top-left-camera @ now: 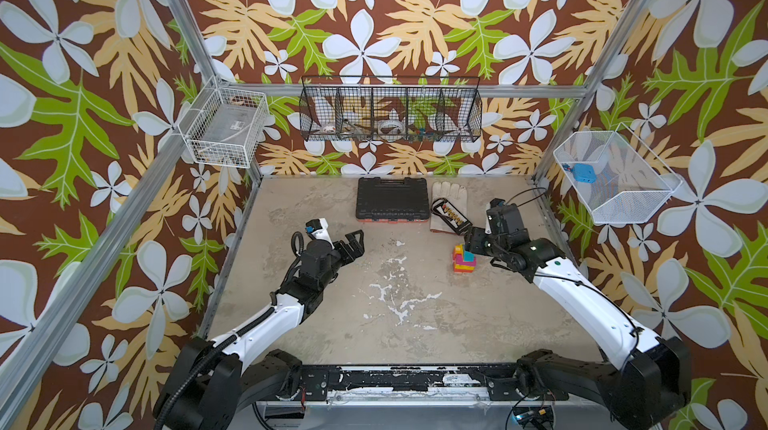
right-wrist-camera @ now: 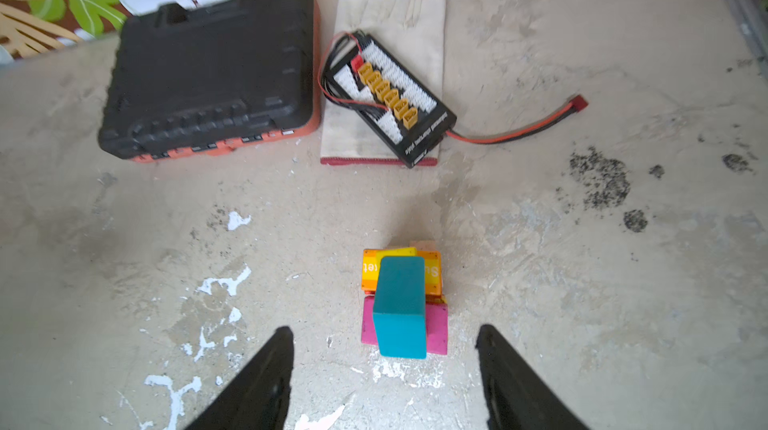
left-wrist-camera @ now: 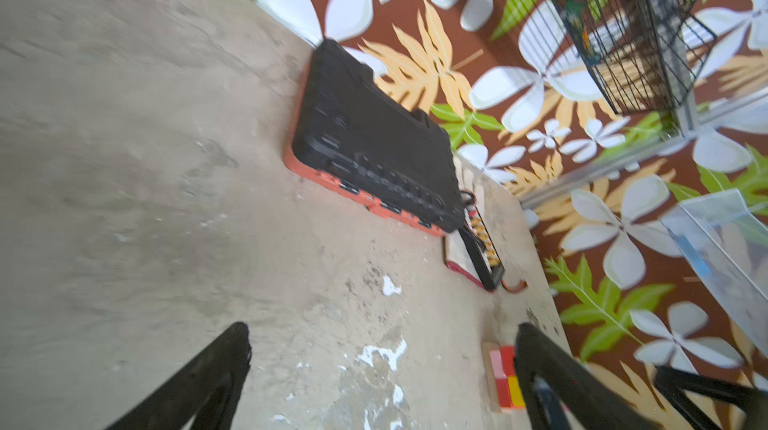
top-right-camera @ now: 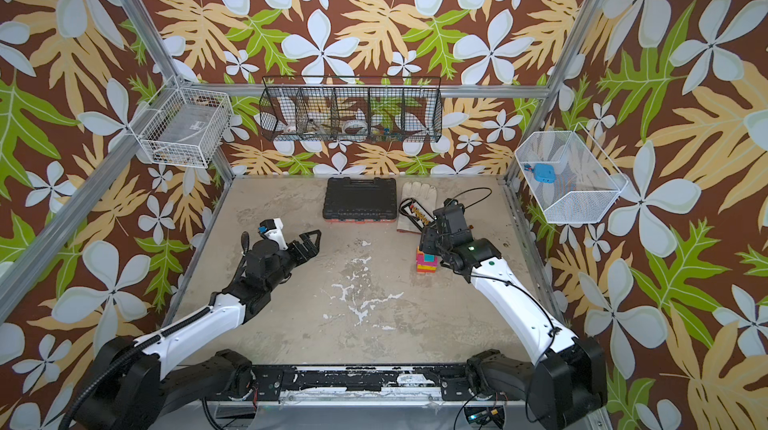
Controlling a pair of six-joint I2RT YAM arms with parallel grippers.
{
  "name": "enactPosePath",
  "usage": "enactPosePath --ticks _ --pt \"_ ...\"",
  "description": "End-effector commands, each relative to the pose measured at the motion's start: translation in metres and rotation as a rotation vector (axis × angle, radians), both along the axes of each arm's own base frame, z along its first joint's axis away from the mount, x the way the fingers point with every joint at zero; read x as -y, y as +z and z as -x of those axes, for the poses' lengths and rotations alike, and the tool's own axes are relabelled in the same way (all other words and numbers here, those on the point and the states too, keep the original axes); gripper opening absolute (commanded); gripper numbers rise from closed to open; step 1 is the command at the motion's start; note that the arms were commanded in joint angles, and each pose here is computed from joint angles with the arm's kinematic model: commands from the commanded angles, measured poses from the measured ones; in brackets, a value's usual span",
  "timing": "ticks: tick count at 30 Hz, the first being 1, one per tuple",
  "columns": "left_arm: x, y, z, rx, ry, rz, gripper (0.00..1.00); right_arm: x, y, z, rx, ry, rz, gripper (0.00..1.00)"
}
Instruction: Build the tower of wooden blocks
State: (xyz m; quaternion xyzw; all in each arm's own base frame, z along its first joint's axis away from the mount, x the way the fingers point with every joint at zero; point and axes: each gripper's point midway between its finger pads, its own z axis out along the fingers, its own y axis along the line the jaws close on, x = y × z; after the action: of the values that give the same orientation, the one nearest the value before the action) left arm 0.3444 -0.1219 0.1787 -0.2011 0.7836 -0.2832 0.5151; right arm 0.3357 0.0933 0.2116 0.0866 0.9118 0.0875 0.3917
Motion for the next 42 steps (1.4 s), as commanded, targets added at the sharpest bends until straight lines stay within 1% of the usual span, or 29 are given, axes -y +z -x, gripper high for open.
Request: enactPosePath --ticks 1,3,5,7,9,11,13,15,17,19,21,22,23,24,26,28,29,30,31,32,33,34,35,36,38,40,41,42 --pt "-0.046 0.004 0.005 0.042 0.219 -0.122 1.0 0.02 0.035 0.0 0.108 -0.098 0.005 0.81" --pt "-0.068 0.007 0.012 0.074 0.313 -0.173 1.0 0.041 0.059 0.0 0.205 -0.2 0.009 1.0" --pt "-0.094 0.01 0.02 0.094 0.438 -0.248 1.0 0.059 0.072 0.0 0.292 -0.308 0.018 1.0" --pt "-0.122 0.013 0.032 0.096 0.574 -0.336 1.0 0.071 0.077 -0.002 0.396 -0.35 0.066 1.0" --pt "-0.14 0.014 0.042 0.102 0.666 -0.413 1.0 0.081 0.059 -0.003 0.443 -0.372 0.106 1.0" --pt "-0.154 0.013 0.053 0.113 0.735 -0.468 1.0 0.095 0.042 -0.003 0.487 -0.409 0.188 0.99" --pt "-0.162 0.009 0.061 0.134 0.769 -0.512 1.0 0.121 0.011 0.004 0.46 -0.513 0.293 1.0" --pt "-0.17 0.005 0.067 0.142 0.799 -0.539 1.0 0.141 -0.024 0.005 0.383 -0.551 0.364 1.0" --pt "-0.172 0.006 0.068 0.142 0.804 -0.546 1.0 0.161 -0.058 0.006 0.283 -0.596 0.399 1.0" --pt "-0.178 0.004 0.073 0.169 0.826 -0.579 0.99 0.174 -0.079 0.005 0.22 -0.647 0.441 1.0" --pt "-0.192 -0.015 0.083 0.171 0.876 -0.589 0.99 0.181 -0.092 0.008 0.216 -0.682 0.491 1.0" --pt "-0.203 -0.02 0.086 0.158 0.926 -0.598 0.98 0.185 -0.101 0.01 0.23 -0.7 0.512 0.99" --pt "-0.207 -0.02 0.085 0.14 0.952 -0.621 0.98 0.188 -0.098 0.005 0.244 -0.712 0.532 1.0" --pt "-0.201 -0.023 0.075 0.118 0.908 -0.647 0.99 0.187 -0.1 0.002 0.215 -0.705 0.536 1.0" --pt "-0.19 -0.023 0.056 0.121 0.825 -0.643 0.99 0.189 -0.098 -0.002 0.23 -0.719 0.544 1.0" --pt "-0.188 -0.02 0.047 0.159 0.789 -0.635 0.98 0.189 -0.095 -0.004 0.257 -0.722 0.538 1.0" --pt "-0.19 -0.022 0.044 0.146 0.798 -0.639 0.99 0.188 -0.094 -0.005 0.266 -0.721 0.531 1.0" --pt "-0.191 -0.025 0.038 0.155 0.782 -0.626 0.99 0.188 -0.094 -0.006 0.277 -0.716 0.522 1.0" --pt "-0.192 -0.027 0.03 0.16 0.754 -0.639 0.99 0.186 -0.094 -0.007 0.285 -0.705 0.516 1.0" --pt "-0.19 -0.03 0.021 0.131 0.734 -0.663 0.99 0.185 -0.093 -0.009 0.289 -0.693 0.51 1.0" --pt "-0.183 -0.038 0.008 0.084 0.674 -0.678 0.99 0.183 -0.094 -0.011 0.292 -0.682 0.5 1.0" --pt "-0.177 -0.036 0.001 0.096 0.639 -0.686 0.99 0.176 -0.093 -0.016 0.313 -0.636 0.477 1.0" --pt "-0.175 -0.034 -0.001 0.119 0.621 -0.697 0.99 0.167 -0.094 -0.024 0.325 -0.565 0.466 0.98" --pt "-0.171 -0.037 -0.003 0.116 0.591 -0.703 0.99 0.161 -0.093 -0.03 0.329 -0.525 0.465 0.97" --pt "-0.166 -0.038 -0.007 0.121 0.555 -0.705 0.99 0.168 -0.097 -0.029 0.303 -0.562 0.467 0.97" --pt "-0.16 -0.039 -0.012 0.126 0.511 -0.72 0.99 0.172 -0.095 -0.031 0.314 -0.573 0.477 0.98" --pt "-0.16 -0.039 -0.013 0.127 0.505 -0.715 0.99 0.173 -0.094 -0.032 0.327 -0.576 0.469 0.98" --pt "-0.159 -0.04 -0.013 0.13 0.49 -0.708 0.99 0.173 -0.095 -0.029 0.373 -0.557 0.484 0.99"
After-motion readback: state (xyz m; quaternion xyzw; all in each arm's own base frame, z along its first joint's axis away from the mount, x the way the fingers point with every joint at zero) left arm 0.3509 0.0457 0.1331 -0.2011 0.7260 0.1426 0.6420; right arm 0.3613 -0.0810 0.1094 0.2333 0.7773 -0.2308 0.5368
